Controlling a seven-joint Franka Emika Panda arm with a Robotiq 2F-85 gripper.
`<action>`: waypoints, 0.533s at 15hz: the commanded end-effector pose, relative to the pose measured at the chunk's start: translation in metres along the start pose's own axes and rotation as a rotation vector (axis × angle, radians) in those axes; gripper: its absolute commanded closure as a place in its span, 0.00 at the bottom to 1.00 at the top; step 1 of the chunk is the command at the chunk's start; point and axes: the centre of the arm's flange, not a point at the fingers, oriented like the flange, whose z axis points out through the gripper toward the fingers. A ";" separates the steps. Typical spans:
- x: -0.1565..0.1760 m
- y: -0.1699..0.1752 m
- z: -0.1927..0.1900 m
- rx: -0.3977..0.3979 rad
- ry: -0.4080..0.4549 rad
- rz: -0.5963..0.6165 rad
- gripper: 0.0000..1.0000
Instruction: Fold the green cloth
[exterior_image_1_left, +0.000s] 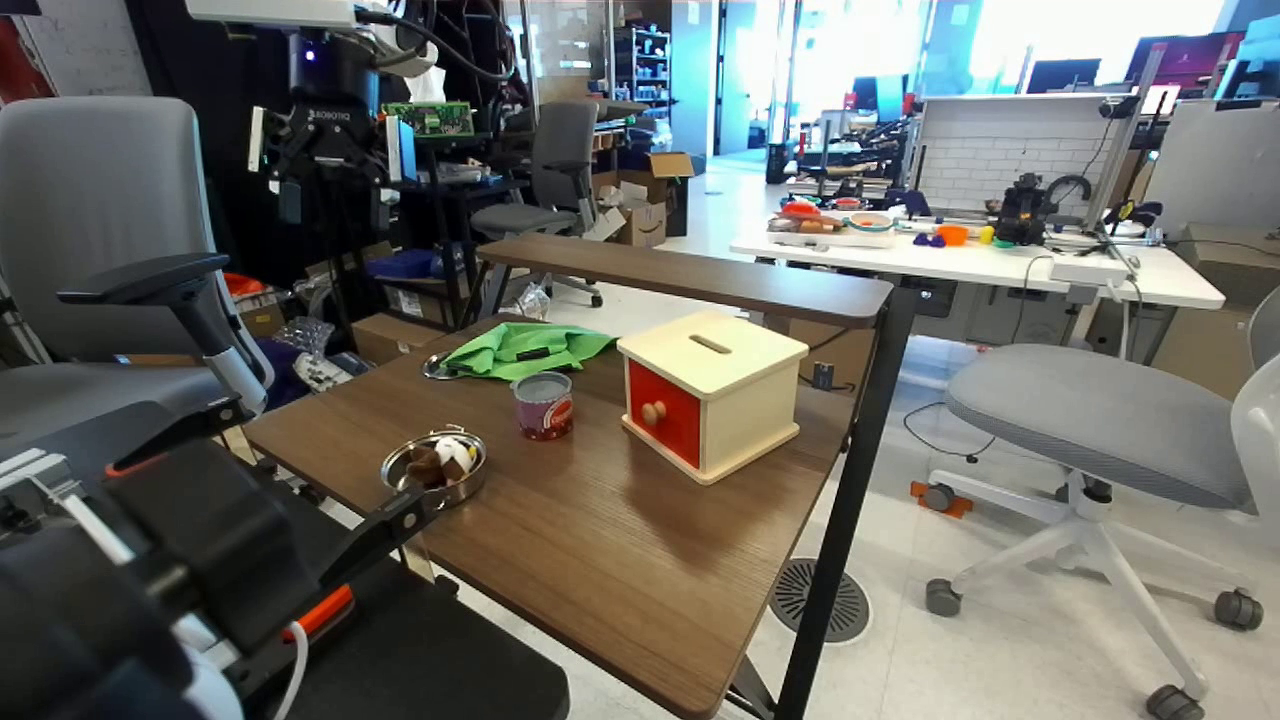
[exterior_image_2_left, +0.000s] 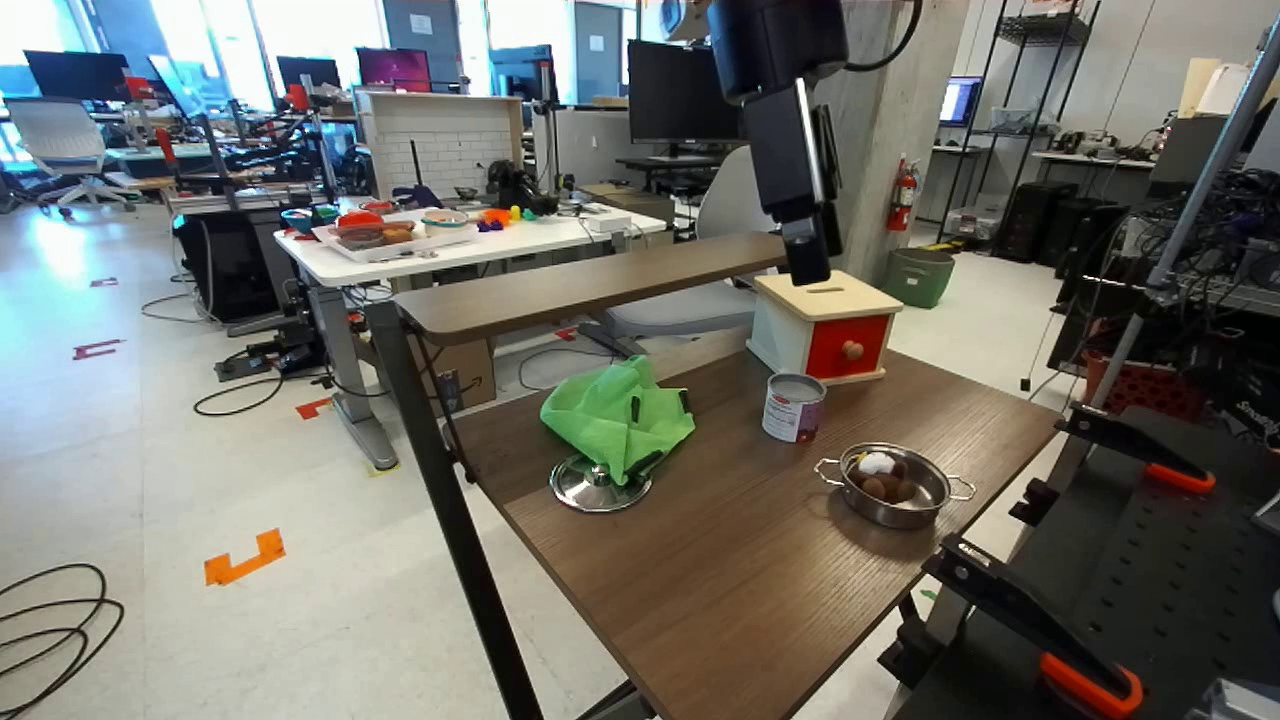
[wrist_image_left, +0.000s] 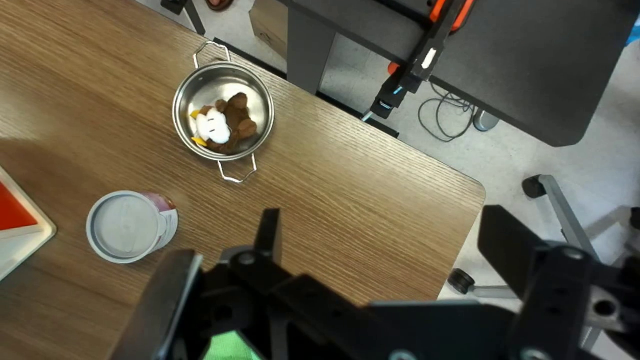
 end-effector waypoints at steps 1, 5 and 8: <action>0.000 0.000 0.000 0.000 0.000 0.000 0.00; 0.006 -0.005 0.007 0.018 -0.047 -0.030 0.00; 0.021 -0.011 0.030 0.031 -0.168 -0.097 0.00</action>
